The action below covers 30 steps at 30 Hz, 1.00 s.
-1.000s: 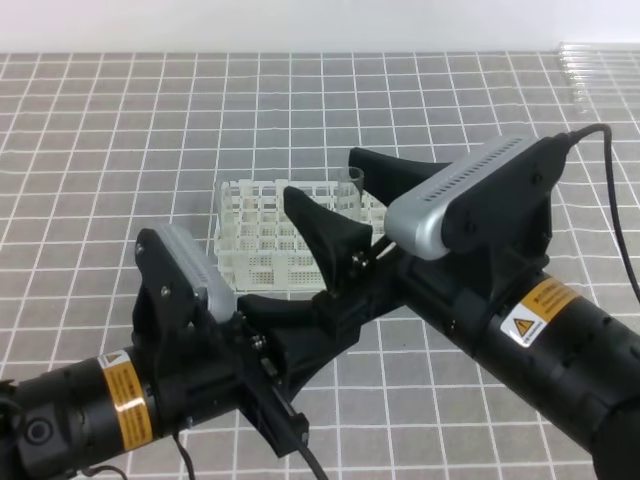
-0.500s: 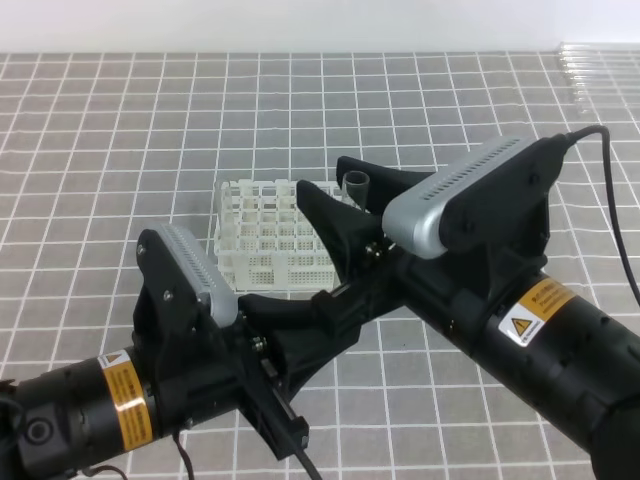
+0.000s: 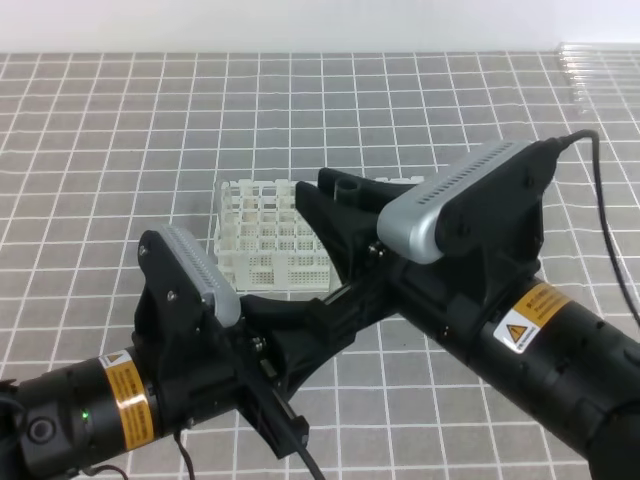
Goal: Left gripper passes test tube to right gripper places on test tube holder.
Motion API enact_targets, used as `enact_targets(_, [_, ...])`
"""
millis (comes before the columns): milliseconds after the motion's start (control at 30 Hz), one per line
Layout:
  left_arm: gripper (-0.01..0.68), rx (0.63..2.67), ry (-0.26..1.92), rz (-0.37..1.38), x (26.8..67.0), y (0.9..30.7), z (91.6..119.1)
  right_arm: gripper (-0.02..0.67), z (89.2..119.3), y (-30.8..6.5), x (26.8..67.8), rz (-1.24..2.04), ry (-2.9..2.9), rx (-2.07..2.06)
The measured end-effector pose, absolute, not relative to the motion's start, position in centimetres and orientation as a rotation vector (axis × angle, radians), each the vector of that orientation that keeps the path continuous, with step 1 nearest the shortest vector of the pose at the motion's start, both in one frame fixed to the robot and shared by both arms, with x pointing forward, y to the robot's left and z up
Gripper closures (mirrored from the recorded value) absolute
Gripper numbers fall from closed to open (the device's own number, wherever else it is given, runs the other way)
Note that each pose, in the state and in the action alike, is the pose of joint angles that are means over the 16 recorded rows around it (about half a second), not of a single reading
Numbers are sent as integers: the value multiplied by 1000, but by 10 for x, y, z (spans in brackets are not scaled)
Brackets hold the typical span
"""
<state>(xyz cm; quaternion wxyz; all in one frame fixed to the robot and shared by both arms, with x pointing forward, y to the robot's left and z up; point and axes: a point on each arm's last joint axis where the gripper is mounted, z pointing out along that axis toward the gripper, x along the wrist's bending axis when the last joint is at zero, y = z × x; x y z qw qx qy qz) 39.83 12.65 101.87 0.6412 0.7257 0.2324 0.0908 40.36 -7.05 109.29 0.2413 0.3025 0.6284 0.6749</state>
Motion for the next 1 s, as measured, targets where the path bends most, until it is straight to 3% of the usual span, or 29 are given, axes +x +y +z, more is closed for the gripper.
enact_targets(300, [615, 1651, 529, 206, 398, 126, 1019, 560, 1093, -70, 403, 1852, 1724, 832])
enact_targets(633, [335, 1647, 529, 208, 397, 128, 1021, 562, 1095, -73, 403, 1832, 1718, 828])
enact_targets(733, [298, 1637, 517, 219, 394, 130, 1027, 563, 1098, -77, 403, 1814, 1709, 834])
enact_targets(833, [314, 1628, 491, 245, 387, 135, 1037, 563, 1102, -83, 402, 1791, 1698, 846])
enact_targets(1000, [453, 1612, 484, 295, 367, 154, 1059, 563, 1109, -93, 399, 1748, 1695, 868])
